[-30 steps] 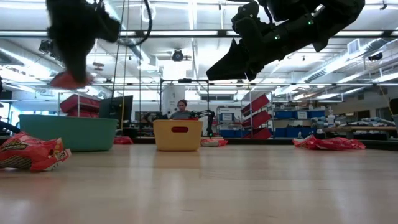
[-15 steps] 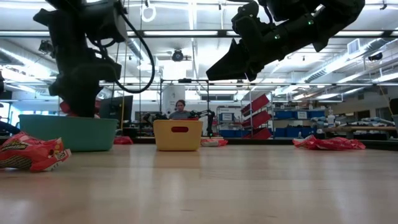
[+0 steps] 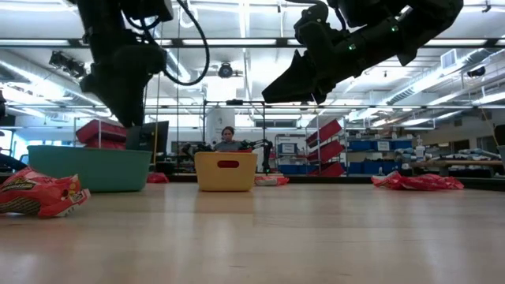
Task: Sort candy
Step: Put the orange candy into the green bin
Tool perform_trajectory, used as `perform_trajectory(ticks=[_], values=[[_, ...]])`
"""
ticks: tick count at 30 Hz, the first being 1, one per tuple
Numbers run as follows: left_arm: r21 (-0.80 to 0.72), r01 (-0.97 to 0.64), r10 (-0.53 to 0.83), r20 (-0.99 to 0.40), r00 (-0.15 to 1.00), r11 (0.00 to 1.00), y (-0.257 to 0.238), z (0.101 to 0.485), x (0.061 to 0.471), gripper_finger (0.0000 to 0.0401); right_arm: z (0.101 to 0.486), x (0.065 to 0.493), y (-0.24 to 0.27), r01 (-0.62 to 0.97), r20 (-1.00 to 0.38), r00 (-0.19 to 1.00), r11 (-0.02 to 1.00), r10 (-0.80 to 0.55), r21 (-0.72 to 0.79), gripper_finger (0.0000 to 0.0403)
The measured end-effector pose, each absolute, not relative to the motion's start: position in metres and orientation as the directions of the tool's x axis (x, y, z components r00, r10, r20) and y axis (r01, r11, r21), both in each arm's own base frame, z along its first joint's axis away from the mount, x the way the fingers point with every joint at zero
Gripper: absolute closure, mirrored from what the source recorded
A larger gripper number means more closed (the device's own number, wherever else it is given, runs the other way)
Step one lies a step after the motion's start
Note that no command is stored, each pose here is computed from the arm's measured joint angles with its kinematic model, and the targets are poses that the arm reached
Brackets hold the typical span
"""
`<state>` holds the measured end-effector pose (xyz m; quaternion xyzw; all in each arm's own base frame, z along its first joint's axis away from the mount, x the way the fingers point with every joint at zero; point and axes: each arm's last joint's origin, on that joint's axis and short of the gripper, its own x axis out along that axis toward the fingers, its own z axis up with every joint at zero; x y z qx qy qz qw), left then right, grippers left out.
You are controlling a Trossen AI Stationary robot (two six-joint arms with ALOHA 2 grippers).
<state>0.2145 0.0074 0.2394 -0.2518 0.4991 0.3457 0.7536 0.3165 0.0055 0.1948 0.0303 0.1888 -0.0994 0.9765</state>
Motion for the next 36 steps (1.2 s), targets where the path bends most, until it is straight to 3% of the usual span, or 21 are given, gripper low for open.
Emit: perform_trajectory(ticks=[8,18,22,28,36], values=[[0.088,-0.887,0.271,-0.961,0.044,0.454,0.05,0.241,0.193,0.0223,0.195,0.316,0.01,0.192,-0.374,0.911,0.981,-0.171,0.02,0.0295],[0.116,-0.945,0.211,-0.976,-0.052,0.307,0.107,0.213,0.161,0.0225,0.194,0.316,0.01,0.191,-0.381,0.909,0.981,-0.17,0.017,0.0302],[0.045,-0.974,0.146,-0.989,-0.013,0.222,0.122,0.197,0.152,0.0231,0.194,0.316,0.01,0.191,-0.382,0.908,0.981,-0.171,0.017,0.0304],[-0.021,-0.983,0.121,-0.992,0.044,0.181,0.137,0.179,0.149,0.0232,0.194,0.316,0.01,0.191,-0.387,0.906,0.981,-0.171,0.015,0.0303],[0.095,-0.979,0.065,-0.994,-0.085,0.179,0.148,0.155,0.141,0.0232,0.192,0.315,0.01,0.19,-0.399,0.901,0.982,-0.169,0.012,0.0307]])
